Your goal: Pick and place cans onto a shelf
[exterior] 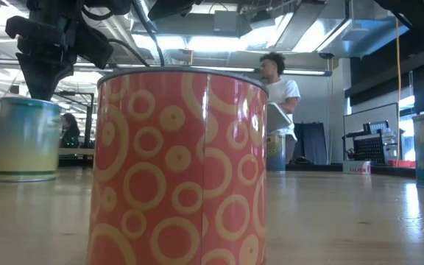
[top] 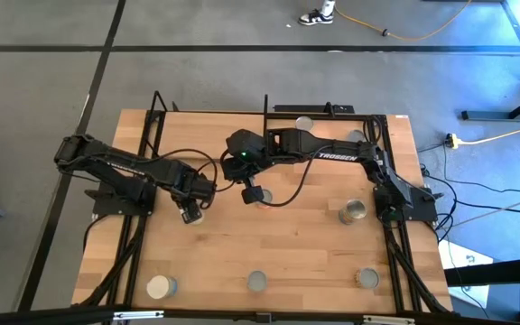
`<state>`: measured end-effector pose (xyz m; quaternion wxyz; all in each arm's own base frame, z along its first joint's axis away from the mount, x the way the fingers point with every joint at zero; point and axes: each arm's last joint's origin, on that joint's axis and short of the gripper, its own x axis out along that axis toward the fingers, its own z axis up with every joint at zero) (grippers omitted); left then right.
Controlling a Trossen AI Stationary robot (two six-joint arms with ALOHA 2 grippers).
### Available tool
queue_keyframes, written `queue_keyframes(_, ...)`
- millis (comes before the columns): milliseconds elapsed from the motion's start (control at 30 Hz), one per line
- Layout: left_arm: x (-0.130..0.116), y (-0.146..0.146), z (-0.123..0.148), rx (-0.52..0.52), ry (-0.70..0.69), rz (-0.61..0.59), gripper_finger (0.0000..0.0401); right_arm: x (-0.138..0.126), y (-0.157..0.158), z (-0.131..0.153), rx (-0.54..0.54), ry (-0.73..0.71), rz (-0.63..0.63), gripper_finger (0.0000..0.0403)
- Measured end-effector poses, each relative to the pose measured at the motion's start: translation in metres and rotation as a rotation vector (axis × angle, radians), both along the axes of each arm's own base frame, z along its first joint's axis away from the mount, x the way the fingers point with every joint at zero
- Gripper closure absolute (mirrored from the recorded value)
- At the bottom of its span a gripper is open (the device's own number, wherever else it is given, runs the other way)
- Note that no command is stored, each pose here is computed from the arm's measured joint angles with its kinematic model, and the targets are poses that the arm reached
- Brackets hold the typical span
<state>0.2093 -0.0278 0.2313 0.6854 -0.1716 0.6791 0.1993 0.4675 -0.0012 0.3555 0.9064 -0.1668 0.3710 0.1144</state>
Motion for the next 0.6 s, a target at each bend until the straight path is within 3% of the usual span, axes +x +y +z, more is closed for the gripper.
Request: queue_keyframes(600, -0.0001, -0.0005, 0.0, -0.018, 0.003, 0.01, 0.0401, 0.0, 0.0001, 0.0, -0.034, -0.004, 0.034, 0.0393)
